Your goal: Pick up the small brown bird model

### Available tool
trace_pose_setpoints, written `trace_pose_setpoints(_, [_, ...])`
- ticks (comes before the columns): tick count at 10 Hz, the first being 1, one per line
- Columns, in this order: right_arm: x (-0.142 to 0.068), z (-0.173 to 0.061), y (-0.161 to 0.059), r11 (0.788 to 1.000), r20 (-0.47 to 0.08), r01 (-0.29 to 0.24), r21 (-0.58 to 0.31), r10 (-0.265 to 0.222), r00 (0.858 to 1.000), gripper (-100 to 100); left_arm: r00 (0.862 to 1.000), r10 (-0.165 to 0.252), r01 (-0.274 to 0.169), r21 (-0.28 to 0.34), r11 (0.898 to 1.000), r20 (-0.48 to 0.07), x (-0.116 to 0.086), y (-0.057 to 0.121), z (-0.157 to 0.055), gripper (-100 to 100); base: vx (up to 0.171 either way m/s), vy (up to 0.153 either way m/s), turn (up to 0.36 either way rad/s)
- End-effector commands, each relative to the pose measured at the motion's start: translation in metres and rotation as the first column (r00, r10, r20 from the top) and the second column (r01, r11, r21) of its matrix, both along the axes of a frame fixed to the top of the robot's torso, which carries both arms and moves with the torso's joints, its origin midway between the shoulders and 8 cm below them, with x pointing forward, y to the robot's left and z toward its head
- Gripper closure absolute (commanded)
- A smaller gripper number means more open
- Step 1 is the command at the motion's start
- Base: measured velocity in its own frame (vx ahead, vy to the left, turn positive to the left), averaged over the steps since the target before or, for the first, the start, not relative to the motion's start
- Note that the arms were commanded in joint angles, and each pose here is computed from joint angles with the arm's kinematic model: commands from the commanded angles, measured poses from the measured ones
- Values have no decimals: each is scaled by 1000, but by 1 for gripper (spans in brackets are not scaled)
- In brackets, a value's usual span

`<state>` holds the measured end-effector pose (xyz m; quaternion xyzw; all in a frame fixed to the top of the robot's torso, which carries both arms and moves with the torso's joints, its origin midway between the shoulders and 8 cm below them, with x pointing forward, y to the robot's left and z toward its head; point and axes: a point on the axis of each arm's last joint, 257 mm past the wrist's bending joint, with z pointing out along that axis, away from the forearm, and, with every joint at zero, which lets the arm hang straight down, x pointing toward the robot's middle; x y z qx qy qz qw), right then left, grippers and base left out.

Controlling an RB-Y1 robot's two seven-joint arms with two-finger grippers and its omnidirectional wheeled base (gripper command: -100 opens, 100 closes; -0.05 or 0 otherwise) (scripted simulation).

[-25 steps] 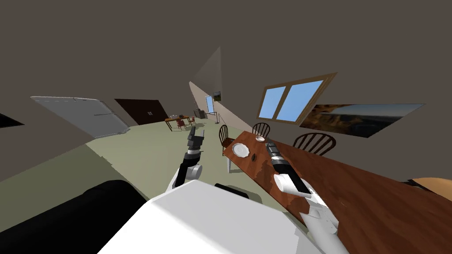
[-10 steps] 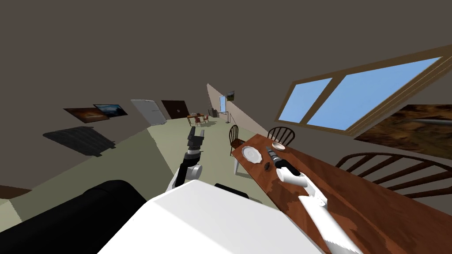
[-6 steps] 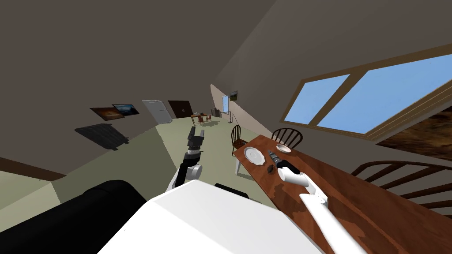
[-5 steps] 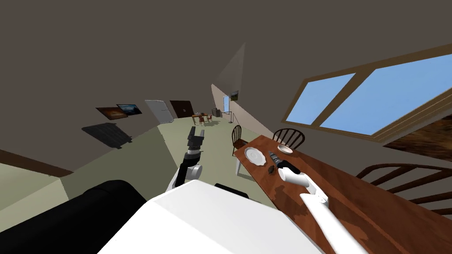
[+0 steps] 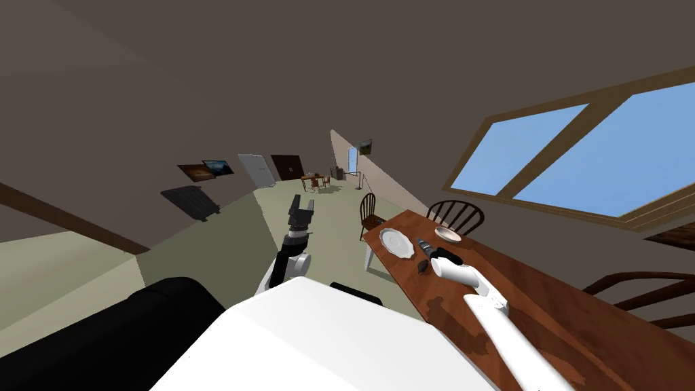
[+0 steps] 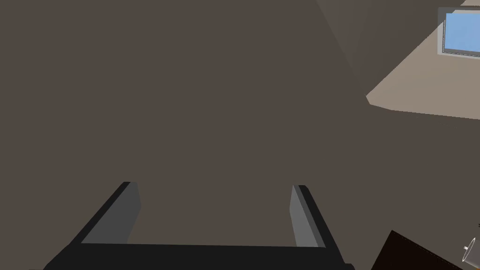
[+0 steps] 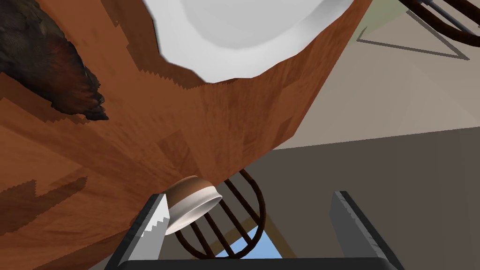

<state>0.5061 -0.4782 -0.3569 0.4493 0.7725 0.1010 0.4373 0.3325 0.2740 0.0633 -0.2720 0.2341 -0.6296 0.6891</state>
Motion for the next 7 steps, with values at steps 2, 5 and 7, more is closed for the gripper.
trace_pose_setpoints(2, [-11, -15, -17, 1000, -90, 18, -21, -20, 996, -100, 1000, 0, 0, 0, 1000, 0, 0, 0, 0, 0, -5, -2, 97])
trace_pose_setpoints(5, [-31, -36, -37, 998, -194, 46, -34, -52, 980, -100, 1000, 0, 0, 0, 1000, 0, 0, 0, 0, 0, -6, -5, 120])
trace_pose_setpoints(7, [-46, -48, -53, 997, -269, 63, -48, -74, 960, -100, 1000, 0, 0, 0, 1000, 0, 0, 0, 0, 0, -5, -4, 115])
